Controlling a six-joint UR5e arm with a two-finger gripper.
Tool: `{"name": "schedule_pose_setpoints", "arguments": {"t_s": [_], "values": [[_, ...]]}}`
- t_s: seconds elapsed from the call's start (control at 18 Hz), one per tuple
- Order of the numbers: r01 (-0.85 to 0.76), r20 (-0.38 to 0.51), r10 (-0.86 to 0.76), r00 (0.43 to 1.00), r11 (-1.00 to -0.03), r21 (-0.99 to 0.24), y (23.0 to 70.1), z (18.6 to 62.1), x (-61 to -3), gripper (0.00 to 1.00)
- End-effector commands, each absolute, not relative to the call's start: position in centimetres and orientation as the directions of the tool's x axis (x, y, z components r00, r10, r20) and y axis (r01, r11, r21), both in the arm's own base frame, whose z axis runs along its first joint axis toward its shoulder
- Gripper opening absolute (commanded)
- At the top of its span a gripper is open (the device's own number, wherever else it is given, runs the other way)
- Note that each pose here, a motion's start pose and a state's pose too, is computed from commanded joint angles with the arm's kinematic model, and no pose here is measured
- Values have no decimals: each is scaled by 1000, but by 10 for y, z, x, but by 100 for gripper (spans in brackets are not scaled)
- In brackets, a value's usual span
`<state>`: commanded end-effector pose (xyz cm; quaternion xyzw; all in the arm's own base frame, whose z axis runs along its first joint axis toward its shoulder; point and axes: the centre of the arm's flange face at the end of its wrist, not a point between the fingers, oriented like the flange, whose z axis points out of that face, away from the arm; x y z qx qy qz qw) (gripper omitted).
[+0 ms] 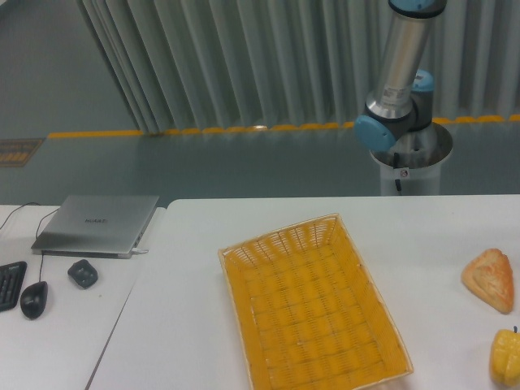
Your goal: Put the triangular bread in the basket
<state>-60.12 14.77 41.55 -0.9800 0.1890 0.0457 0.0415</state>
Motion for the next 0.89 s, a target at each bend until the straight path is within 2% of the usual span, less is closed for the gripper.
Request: {"name": "schedule_pose_setpoints", "arguments": {"t_s": [0.33,0.56,0.72,0.89], "values": [[-373,-107,-365,925,-926,-61,149,418,-600,100],[-294,-98,-286,953,-953,-79,165,412,-597,100],[-271,-141,-259,955,-960,-67,165,409,-601,100],[-269,-140,-258,956,-961,-69,166,404,-600,100]]}}
